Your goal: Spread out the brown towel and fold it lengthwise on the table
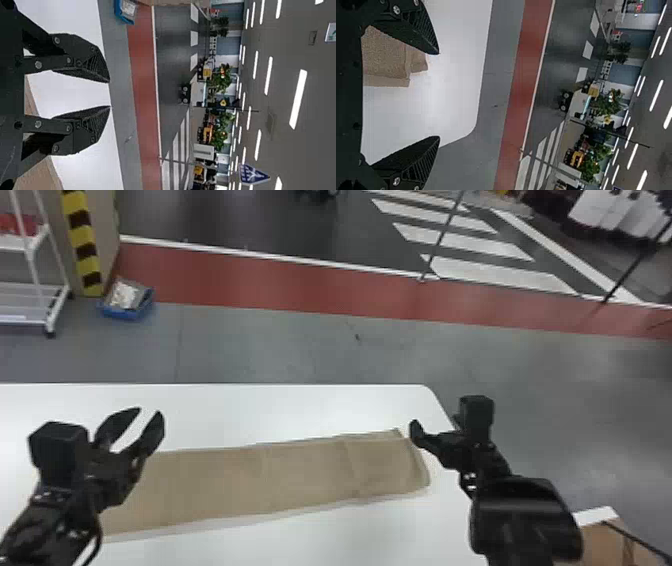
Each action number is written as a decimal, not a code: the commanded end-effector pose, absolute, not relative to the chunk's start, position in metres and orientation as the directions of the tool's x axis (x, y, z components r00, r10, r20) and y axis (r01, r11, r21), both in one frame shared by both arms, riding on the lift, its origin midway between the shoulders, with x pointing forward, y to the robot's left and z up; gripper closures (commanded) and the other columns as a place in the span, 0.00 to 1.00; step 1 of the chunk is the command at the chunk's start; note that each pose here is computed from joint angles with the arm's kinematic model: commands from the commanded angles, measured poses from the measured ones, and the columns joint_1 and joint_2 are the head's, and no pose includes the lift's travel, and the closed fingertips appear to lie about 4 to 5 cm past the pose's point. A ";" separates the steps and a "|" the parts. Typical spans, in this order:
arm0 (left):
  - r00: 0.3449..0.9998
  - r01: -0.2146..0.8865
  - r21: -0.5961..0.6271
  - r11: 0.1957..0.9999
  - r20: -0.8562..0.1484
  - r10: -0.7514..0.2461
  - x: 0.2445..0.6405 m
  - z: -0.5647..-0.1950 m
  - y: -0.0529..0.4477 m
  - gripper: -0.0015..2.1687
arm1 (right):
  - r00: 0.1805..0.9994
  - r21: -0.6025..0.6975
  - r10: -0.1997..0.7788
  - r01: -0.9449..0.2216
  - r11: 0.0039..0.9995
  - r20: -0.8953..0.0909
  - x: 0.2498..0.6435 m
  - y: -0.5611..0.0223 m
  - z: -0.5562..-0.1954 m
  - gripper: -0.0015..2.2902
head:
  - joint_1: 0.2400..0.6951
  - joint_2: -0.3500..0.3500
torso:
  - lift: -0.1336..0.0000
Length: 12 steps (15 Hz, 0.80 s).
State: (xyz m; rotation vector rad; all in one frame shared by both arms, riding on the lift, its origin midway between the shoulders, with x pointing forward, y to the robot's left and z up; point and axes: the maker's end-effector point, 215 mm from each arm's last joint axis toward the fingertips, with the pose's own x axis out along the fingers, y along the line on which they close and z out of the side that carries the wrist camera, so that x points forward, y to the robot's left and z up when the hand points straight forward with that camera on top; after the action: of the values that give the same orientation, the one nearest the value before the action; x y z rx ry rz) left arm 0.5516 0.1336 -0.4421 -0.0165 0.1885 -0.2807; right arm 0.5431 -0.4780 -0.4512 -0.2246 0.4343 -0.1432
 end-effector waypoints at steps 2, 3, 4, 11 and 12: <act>0.941 0.166 -0.035 0.986 -0.293 -0.169 0.549 -0.465 0.225 0.08 | 0.920 -0.217 -0.120 0.040 0.975 -0.372 0.531 -0.520 -0.432 0.06 | 1.00 0.03 | 1.00; 0.922 0.149 -0.046 0.988 -0.353 -0.156 0.544 -0.479 0.248 0.07 | 0.918 -0.205 -0.089 0.009 0.979 -0.387 0.524 -0.529 -0.434 0.06 | 1.00 0.05 | 1.00; 0.911 0.137 -0.049 0.989 -0.386 -0.145 0.540 -0.486 0.266 0.07 | 0.910 -0.200 -0.054 -0.032 0.979 -0.412 0.518 -0.537 -0.439 0.06 | 1.00 0.08 | 1.00; 0.725 0.079 -0.131 0.988 -0.673 -0.147 0.491 -0.549 0.331 0.07 | 0.833 -0.224 0.081 -0.240 0.945 -0.548 0.500 -0.535 -0.478 0.06 | 1.00 0.17 | 1.00; 0.709 0.078 -0.141 0.987 -0.688 -0.154 0.491 -0.550 0.330 0.07 | 0.822 -0.217 0.090 -0.252 0.943 -0.563 0.499 -0.537 -0.482 0.07 | 1.00 0.18 | 1.00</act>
State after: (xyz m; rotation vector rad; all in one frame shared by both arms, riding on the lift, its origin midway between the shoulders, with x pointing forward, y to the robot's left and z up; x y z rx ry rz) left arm 0.4946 0.3276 -0.5454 -0.0967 0.7304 -0.1327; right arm 0.4994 -0.5323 -0.4764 -0.2817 0.5557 0.1810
